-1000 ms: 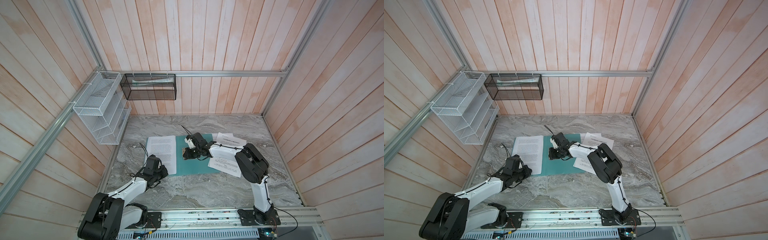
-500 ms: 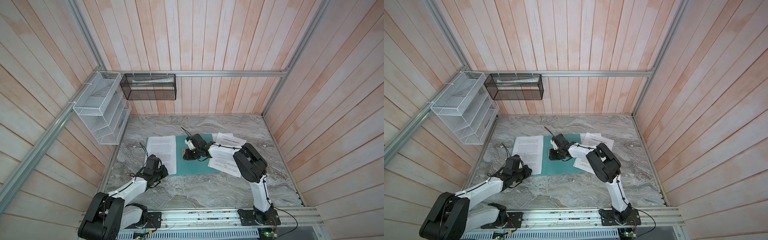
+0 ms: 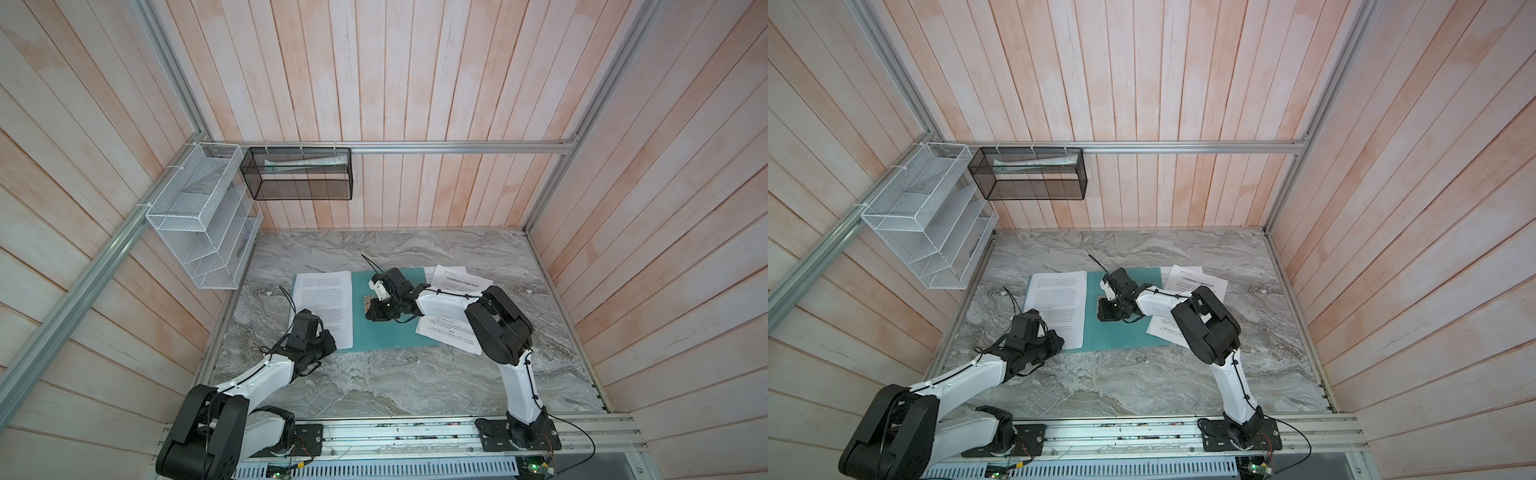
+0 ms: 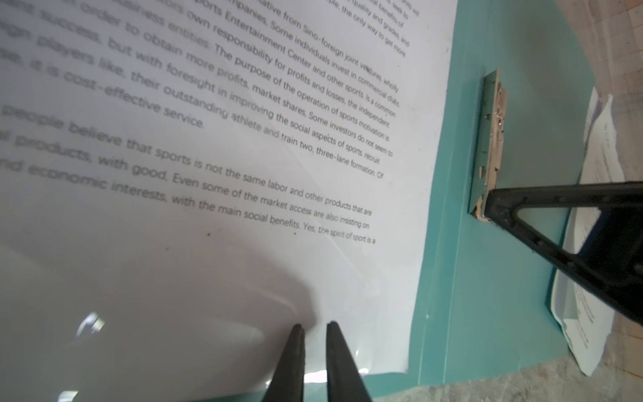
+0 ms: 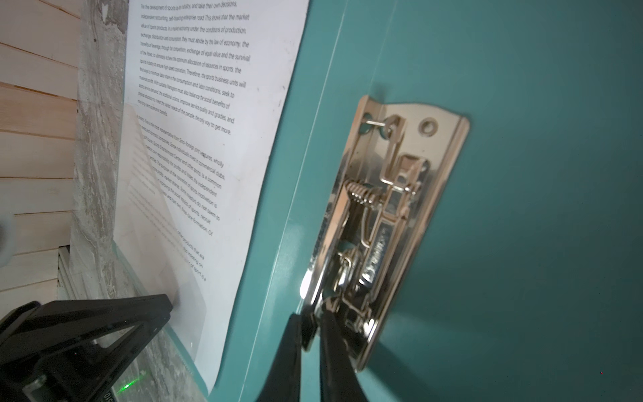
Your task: Put the files into the folder
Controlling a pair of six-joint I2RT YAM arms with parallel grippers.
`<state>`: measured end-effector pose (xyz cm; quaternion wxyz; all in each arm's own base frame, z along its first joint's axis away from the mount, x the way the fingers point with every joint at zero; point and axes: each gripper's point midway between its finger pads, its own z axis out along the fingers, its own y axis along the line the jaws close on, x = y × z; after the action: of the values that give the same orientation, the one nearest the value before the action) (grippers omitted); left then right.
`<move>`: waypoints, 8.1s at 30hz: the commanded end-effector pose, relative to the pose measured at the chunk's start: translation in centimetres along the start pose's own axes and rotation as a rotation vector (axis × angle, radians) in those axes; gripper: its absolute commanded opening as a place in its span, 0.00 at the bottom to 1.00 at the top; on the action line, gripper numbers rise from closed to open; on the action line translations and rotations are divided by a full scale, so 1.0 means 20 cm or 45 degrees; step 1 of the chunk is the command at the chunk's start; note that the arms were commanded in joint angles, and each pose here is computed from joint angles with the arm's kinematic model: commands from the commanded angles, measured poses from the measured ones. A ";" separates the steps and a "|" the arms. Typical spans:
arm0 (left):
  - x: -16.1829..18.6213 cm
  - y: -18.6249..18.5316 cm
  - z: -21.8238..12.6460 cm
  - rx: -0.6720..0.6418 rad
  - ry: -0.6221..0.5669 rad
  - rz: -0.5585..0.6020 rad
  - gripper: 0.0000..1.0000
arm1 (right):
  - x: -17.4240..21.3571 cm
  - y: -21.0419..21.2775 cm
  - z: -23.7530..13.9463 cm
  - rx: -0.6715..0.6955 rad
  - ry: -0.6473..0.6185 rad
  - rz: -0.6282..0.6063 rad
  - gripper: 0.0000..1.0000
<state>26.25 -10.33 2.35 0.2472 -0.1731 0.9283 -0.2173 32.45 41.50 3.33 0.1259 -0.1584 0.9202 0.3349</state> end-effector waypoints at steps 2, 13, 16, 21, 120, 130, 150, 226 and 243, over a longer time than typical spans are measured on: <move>0.00 0.00 0.00 0.001 0.011 -0.012 0.16 | 0.03 -0.01 0.04 -0.018 0.033 0.013 0.11; 0.01 0.00 0.00 0.007 0.022 -0.007 0.16 | 0.06 -0.06 0.06 0.010 0.060 0.034 0.07; 0.02 0.00 0.01 0.008 0.030 -0.013 0.16 | 0.08 -0.07 0.07 0.009 0.065 0.052 0.07; 0.02 0.01 0.01 0.003 0.034 -0.019 0.16 | 0.10 -0.10 0.10 0.017 0.089 0.073 0.10; 0.11 0.06 0.14 -0.154 0.209 -0.047 0.14 | -0.16 -0.15 -0.28 -0.195 0.010 0.372 0.00; 0.12 0.06 0.16 -0.143 0.229 -0.036 0.14 | -0.13 -0.34 -0.29 0.009 -0.062 0.365 0.04; 0.15 0.07 0.11 -0.122 0.199 -0.066 0.14 | -0.11 -0.29 -0.50 -0.296 -0.134 0.563 0.00; 0.21 -1.61 0.42 0.613 0.184 0.735 0.54 | 0.53 -1.56 -1.68 0.594 -0.916 1.046 0.83; 0.26 -1.63 0.58 0.606 0.258 0.727 0.53 | 0.61 -1.58 -1.57 0.325 -0.881 1.147 0.69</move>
<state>34.79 -43.23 7.17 0.2378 0.1703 0.8856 -0.3607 28.98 -6.04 4.29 0.2901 0.3989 0.8397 0.2273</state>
